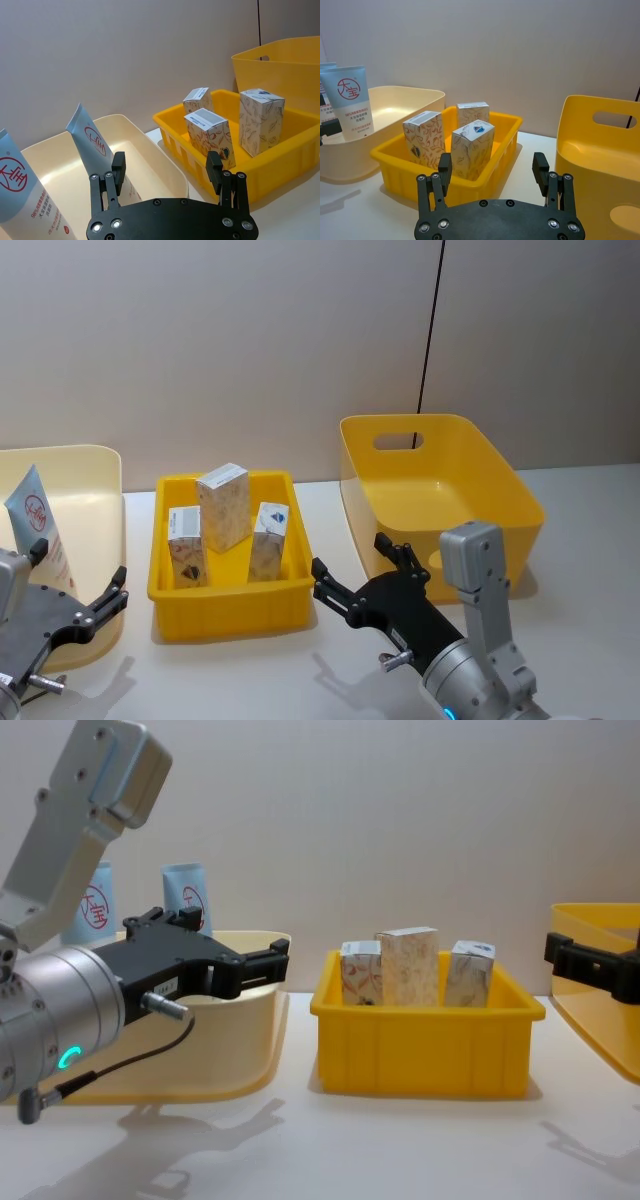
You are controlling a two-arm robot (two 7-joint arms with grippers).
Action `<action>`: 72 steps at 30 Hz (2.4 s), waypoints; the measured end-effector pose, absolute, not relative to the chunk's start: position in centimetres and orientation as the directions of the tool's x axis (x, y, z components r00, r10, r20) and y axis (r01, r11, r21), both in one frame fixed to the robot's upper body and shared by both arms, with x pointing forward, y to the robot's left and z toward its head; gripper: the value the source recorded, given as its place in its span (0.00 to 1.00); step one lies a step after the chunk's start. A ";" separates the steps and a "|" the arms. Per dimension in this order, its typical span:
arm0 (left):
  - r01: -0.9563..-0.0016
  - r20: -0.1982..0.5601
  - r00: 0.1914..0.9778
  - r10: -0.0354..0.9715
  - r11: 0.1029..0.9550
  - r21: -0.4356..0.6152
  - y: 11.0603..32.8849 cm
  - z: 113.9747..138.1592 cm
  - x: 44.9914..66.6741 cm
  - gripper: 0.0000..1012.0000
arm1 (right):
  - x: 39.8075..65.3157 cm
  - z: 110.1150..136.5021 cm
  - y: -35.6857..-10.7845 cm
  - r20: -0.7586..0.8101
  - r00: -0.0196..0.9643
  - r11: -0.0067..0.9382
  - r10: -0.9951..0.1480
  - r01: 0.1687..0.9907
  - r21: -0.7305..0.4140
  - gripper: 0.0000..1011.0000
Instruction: Bimanual collaborative sorting of washing and personal care products
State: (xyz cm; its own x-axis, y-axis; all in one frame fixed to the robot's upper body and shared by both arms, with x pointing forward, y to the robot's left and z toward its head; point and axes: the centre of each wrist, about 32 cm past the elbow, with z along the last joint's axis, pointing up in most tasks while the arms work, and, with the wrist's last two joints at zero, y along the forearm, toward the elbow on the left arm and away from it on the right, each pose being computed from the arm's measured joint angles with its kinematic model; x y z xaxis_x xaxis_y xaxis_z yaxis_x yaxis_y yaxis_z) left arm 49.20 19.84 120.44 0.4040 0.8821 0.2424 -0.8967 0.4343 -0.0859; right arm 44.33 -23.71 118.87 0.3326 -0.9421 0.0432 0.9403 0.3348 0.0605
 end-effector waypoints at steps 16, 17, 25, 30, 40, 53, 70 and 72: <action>-0.897 0.242 0.404 0.882 0.434 -0.086 19.8 120.4 49.2 0.99 | 44.3 118.9 -23.7 0.043 0.333 0.335 -0.942 0.940 0.060 0.99; -0.897 0.242 0.404 0.882 0.434 -0.086 19.8 120.4 49.2 0.99 | 44.3 118.9 -23.7 0.043 0.333 0.335 -0.942 0.940 0.060 0.99; -0.897 0.242 0.404 0.882 0.434 -0.085 19.9 120.4 49.2 0.99 | 44.3 118.9 -23.7 0.043 0.333 0.335 -0.942 0.940 0.060 0.99; -0.897 0.233 0.405 0.884 0.433 -0.084 20.3 120.5 49.6 0.99 | 44.3 118.9 -23.7 0.043 0.333 0.335 -0.942 0.940 0.060 0.99; -0.902 0.202 0.402 0.893 0.424 -0.080 21.3 120.9 50.6 0.99 | 44.3 118.9 -23.7 0.043 0.333 0.335 -0.942 0.940 0.060 0.99; -0.909 0.132 0.398 0.908 0.410 -0.078 22.4 121.1 51.1 0.99 | 44.3 118.9 -23.7 0.043 0.333 0.335 -0.942 0.940 0.060 0.99; -0.914 0.015 0.399 0.917 0.399 -0.070 23.5 121.2 51.8 0.99 | 44.3 118.9 -23.7 0.043 0.333 0.335 -0.942 0.940 0.060 0.99; -0.916 0.009 0.397 0.918 0.396 -0.068 23.6 121.3 51.9 0.99 | 44.3 118.9 -23.7 0.043 0.333 0.335 -0.942 0.940 0.060 0.99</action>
State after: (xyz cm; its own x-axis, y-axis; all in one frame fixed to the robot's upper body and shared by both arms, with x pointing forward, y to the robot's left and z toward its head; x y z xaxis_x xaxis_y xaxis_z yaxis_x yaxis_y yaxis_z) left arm 51.89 23.59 121.27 0.3966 0.9179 0.0087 -0.9156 0.3963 -0.0681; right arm 44.33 -23.71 118.87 0.3326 -0.9421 0.0433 0.9403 0.3348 0.0604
